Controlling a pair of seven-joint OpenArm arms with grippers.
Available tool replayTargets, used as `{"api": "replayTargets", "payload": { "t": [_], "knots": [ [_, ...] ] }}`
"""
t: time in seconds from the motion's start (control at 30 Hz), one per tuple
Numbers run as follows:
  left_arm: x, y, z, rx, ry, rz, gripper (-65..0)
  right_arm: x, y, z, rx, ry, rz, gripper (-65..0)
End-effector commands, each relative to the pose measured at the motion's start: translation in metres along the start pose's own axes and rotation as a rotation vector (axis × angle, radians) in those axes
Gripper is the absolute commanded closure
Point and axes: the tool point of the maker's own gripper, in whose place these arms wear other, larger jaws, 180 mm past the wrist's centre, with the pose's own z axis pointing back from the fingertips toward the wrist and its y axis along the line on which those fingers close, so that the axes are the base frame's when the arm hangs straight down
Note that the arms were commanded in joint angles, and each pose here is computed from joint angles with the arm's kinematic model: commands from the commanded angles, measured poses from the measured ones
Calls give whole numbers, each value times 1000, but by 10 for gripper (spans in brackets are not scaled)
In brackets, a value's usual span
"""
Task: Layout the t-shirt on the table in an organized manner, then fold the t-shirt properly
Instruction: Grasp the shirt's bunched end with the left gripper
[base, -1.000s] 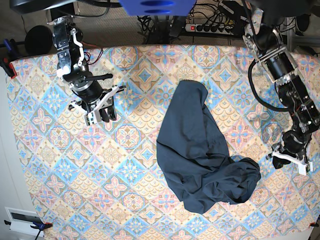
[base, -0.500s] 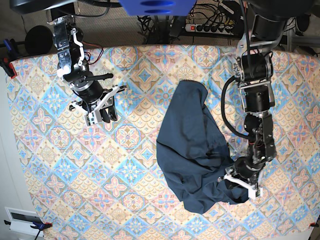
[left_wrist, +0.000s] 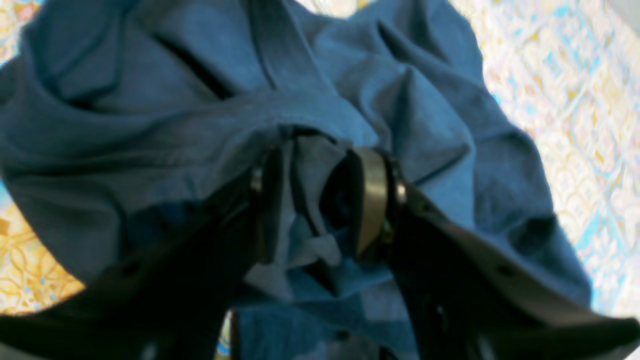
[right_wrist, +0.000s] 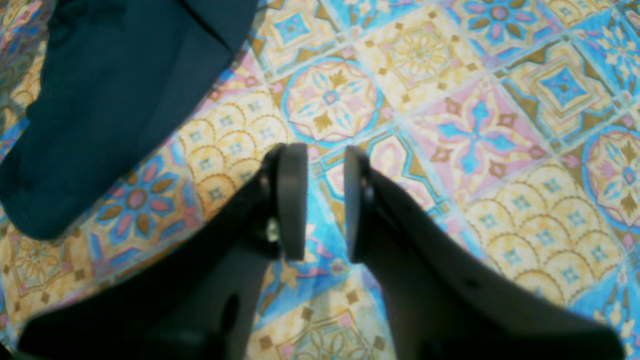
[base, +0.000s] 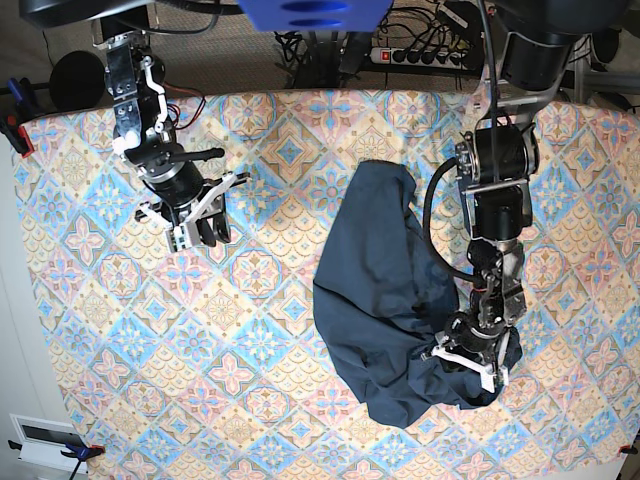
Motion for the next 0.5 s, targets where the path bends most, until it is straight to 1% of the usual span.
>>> {"api": "replayTargets", "payload": {
  "t": [0.0,0.1,0.17,0.2,0.27,0.3,0.33,0.4,0.47],
  "knots": [
    [32,8,4,8,-72,0,-219,16,-3,2,-3,-52,12,-127],
    [25,11,4,15,-57,-14,-214,17,-3,2,-3,-54,12,-127],
    [18,8,3,8,-42,-25,-190,17,-3,2,-3,-55,13,-127],
    [13,7,3,7,-32,-36,-160,17,-3,2,-3,-55,13,-127],
    [7,0,1,-8,-19,-59,-66,17,-3,2,-3,-54,12,-127],
    [0,-15,0,-42,-9,-62,-15,17,-3,2,-3,-54,12,-127],
    [-7,-25,-1,-72,13,-66,0,17,-4,2,-5,-54,12,-127],
    [-20,-44,0,-136,78,-69,-2,18,-8,2,-15,-57,10,-127],
    [-32,-67,8,-214,109,-59,0,20,-14,4,-31,-62,7,-127]
  ]
}}
